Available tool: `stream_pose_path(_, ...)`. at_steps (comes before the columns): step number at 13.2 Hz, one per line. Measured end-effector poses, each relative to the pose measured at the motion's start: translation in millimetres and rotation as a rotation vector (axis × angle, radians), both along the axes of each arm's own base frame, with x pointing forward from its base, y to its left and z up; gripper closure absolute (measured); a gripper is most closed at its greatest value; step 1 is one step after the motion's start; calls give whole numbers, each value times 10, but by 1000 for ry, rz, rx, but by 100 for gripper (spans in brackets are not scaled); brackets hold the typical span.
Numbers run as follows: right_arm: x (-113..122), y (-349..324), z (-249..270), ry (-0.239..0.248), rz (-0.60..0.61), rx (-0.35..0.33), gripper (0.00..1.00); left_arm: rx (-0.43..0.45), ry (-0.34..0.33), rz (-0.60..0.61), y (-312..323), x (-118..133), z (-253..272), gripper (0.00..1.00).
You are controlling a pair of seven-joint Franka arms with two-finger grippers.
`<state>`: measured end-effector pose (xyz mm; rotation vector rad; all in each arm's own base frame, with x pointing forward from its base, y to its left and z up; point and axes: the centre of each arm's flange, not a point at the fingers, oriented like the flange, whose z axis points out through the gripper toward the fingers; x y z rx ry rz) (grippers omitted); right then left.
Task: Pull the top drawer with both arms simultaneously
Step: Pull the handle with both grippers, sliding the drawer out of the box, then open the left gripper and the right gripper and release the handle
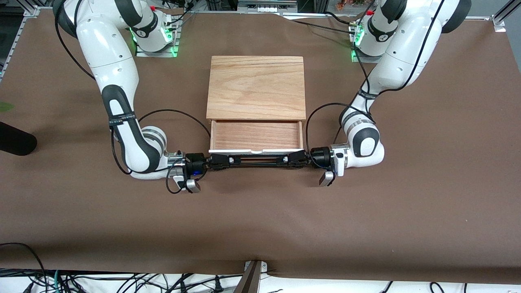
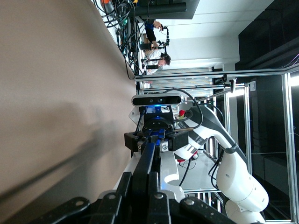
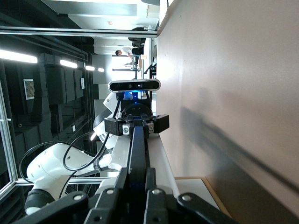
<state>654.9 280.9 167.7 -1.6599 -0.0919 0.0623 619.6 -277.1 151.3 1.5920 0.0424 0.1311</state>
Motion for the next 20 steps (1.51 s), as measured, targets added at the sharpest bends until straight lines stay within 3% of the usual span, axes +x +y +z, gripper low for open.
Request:
stream_pose_path(6, 4, -4, -11, 4, -3, -1, 81, -2, 9, 0, 0, 9, -17, 81)
stream_pose_path(7, 69, -118, -9, 8, -32, -13, 76, 3, 13, 1, 44, 11, -38, 81)
stream_pose_path(10, 299, -646, 67, 2, -100, -6, 43, 34, 26, 22, 357, 47, -138, 60)
stream_pose_path(12, 314, -686, 77, 0, -100, -5, 22, 39, 39, 27, 441, 38, -177, 55)
stream_pose_path(14, 299, -613, 94, -1, -90, -5, 0, 34, 57, 26, 429, 34, -157, 34)
stream_pose_path(17, 325, -630, 213, -32, -65, -32, 0, 35, 73, 19, 446, 64, -49, 1)
stream_pose_path(20, 403, -831, 541, -25, -16, -156, 0, 53, 107, -1, 549, 123, 143, 0)
